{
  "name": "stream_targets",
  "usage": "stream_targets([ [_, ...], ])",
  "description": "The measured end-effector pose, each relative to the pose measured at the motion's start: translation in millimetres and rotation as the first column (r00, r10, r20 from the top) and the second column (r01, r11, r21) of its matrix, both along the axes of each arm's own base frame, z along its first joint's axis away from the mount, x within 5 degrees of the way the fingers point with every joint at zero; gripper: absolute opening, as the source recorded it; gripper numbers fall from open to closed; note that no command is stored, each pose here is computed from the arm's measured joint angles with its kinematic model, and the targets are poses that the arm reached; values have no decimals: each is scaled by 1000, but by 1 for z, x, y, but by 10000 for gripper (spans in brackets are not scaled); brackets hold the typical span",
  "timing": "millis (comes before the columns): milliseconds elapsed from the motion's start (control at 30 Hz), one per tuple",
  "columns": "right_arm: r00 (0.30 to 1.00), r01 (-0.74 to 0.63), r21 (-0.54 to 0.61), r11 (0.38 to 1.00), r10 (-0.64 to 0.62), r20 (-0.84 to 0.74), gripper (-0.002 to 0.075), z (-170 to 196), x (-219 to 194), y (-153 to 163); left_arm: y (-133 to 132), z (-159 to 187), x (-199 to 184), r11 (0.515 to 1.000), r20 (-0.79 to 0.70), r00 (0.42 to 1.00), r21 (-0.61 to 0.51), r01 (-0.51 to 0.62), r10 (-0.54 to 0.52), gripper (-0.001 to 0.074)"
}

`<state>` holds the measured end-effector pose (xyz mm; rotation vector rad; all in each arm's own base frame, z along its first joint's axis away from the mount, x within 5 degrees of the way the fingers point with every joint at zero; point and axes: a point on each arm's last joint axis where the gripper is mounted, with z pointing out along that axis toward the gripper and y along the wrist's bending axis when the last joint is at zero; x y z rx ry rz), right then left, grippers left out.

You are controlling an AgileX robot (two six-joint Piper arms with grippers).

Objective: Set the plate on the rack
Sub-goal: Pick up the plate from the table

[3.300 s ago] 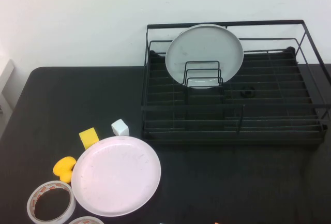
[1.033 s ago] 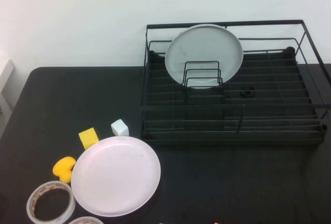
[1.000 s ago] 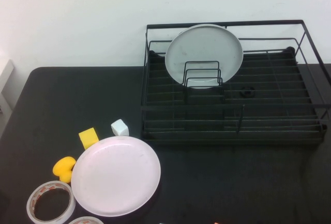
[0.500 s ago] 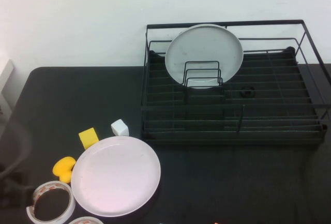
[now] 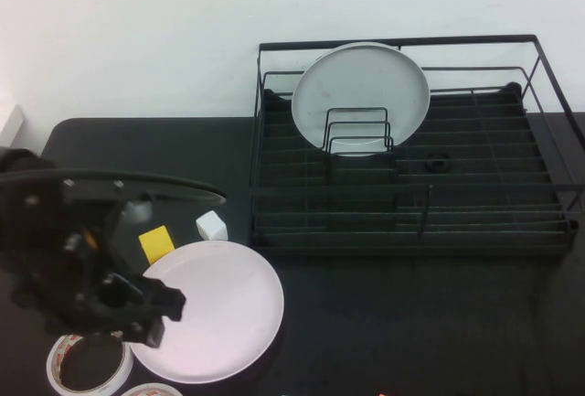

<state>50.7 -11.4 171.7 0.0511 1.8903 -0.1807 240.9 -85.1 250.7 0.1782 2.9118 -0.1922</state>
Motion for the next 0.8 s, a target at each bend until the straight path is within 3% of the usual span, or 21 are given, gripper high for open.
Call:
stream_targets([
  [367, 1000, 0, 0, 1000, 0, 0, -2, 0, 0, 0, -11, -59, 31, 991, -129, 983, 15, -131, 132, 440],
  [800, 1000, 0, 0, 1000, 0, 0, -2, 0, 0, 0, -10, -84, 39, 979, -165, 965, 70, -193, 202, 393],
])
